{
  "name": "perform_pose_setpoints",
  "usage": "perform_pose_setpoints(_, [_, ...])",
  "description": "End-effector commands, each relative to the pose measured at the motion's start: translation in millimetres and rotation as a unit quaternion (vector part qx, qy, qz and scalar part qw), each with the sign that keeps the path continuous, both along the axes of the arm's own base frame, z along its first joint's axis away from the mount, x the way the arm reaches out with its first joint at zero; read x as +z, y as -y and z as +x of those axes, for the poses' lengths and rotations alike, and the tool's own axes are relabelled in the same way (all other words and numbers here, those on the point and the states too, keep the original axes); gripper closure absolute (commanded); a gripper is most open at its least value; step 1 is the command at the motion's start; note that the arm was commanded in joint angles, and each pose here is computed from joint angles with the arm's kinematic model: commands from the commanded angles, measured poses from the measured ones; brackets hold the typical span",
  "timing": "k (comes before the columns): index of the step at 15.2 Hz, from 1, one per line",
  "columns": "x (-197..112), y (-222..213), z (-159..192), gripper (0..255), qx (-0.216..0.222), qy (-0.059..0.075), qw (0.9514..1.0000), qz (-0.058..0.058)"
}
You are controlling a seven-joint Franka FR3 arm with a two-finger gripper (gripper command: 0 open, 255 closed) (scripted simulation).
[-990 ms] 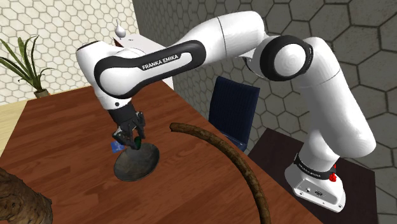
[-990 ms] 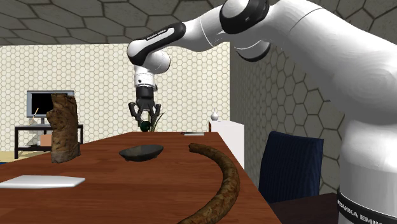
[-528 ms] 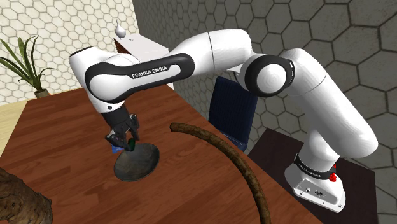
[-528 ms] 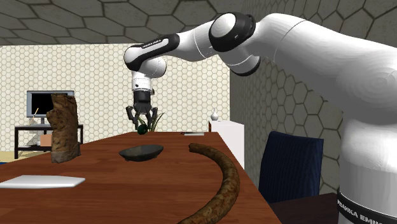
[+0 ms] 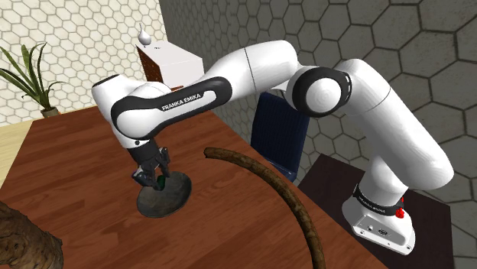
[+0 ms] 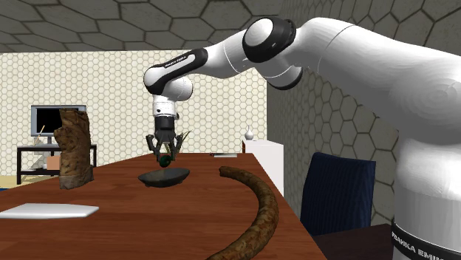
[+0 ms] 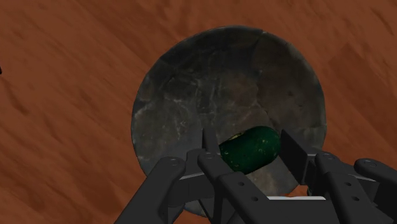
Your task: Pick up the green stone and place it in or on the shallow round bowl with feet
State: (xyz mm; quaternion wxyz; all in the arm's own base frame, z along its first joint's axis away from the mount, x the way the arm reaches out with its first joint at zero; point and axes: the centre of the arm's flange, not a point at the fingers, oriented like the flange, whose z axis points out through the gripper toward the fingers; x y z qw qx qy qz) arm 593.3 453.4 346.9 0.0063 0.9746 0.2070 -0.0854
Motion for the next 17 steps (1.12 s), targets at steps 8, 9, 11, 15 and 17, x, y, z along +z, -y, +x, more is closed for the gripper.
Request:
perform_pose_setpoints(8, [-19, 0, 0, 255, 0.0, 0.0, 1.0, 0.0])
perform_pose_setpoints(9, [-19, 0, 0, 255, 0.0, 0.0, 1.0, 0.0])
perform_pose_setpoints(11, [-19, 0, 0, 0, 0.0, 0.0, 1.0, 0.0])
perform_pose_setpoints(15, [-19, 0, 0, 0, 0.0, 0.0, 1.0, 0.0])
perform_pose_setpoints(17, [-6, 0, 2, 0, 0.0, 0.0, 1.0, 0.0])
